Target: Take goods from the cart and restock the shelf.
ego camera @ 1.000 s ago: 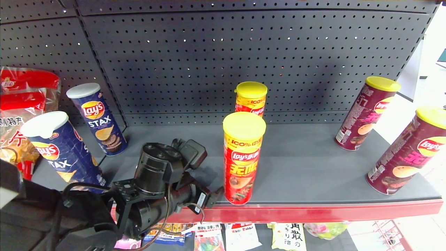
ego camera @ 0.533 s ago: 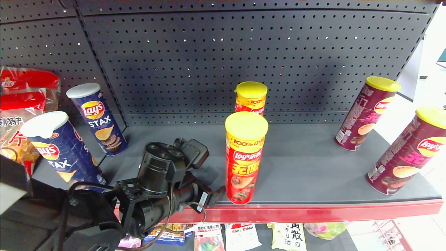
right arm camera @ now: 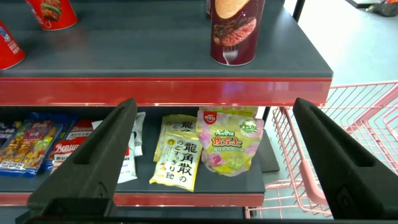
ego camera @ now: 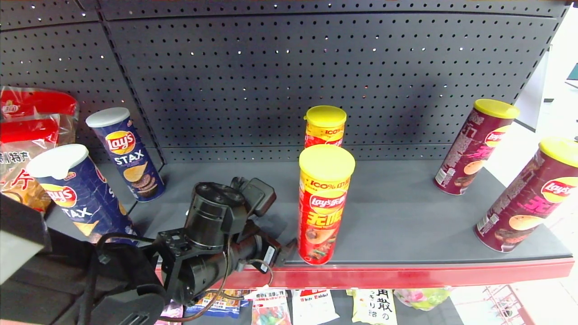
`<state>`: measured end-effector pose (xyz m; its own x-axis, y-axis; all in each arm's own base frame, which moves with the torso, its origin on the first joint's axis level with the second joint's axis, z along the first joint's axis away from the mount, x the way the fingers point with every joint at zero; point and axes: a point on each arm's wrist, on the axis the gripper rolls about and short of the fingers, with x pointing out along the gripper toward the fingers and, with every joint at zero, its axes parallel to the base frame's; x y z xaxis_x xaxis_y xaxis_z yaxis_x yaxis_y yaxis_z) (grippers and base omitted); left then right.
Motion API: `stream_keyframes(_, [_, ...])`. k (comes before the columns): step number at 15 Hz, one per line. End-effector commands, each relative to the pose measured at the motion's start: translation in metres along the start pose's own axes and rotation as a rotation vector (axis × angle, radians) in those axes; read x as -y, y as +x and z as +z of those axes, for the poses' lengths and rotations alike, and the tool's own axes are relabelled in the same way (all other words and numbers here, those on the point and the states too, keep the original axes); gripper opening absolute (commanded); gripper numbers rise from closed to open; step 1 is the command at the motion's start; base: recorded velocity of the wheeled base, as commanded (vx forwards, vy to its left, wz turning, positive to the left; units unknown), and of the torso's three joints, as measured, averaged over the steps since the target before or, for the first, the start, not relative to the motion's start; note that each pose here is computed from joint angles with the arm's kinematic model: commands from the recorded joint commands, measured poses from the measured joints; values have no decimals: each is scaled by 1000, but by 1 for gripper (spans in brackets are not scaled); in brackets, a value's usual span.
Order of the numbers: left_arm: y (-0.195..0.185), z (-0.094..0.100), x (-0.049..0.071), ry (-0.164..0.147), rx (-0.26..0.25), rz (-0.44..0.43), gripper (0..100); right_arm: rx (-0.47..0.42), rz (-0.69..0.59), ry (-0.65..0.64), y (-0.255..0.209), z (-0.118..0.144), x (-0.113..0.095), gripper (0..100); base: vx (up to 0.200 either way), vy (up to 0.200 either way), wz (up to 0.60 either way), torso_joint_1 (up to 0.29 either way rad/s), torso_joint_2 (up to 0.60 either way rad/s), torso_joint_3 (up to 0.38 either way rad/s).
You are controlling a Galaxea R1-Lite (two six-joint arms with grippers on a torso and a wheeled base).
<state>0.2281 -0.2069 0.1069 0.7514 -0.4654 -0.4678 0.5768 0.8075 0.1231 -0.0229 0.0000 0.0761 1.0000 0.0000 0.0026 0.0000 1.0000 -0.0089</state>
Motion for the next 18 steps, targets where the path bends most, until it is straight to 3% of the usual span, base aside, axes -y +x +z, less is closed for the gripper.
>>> stream_keyframes(1, [0,-1,0,1,-2,1,100,1,0,0,0,0,0,100,0,0,0,0,0,0])
stream_keyframes(5, [-1,0,-1,-7,0,8,100,1,0,0,0,0,0,100,0,0,0,0,0,0])
stream_keyframes(8, [-24,14,-11,-44,69,29,100,1,0,0,0,0,0,100,0,0,0,0,0,0])
stream_keyframes(12, [-72,14,-23,-64,141,49,100,1,0,-3,0,0,0,100,0,0,0,0,0,0])
stream_keyframes(16, [-172,1,-39,-83,202,88,100,1,0,-3,0,0,0,100,0,0,0,0,0,0])
stream_keyframes(18, [-227,-28,-48,-103,208,147,100,1,0,-5,0,0,0,100,0,0,0,0,0,0])
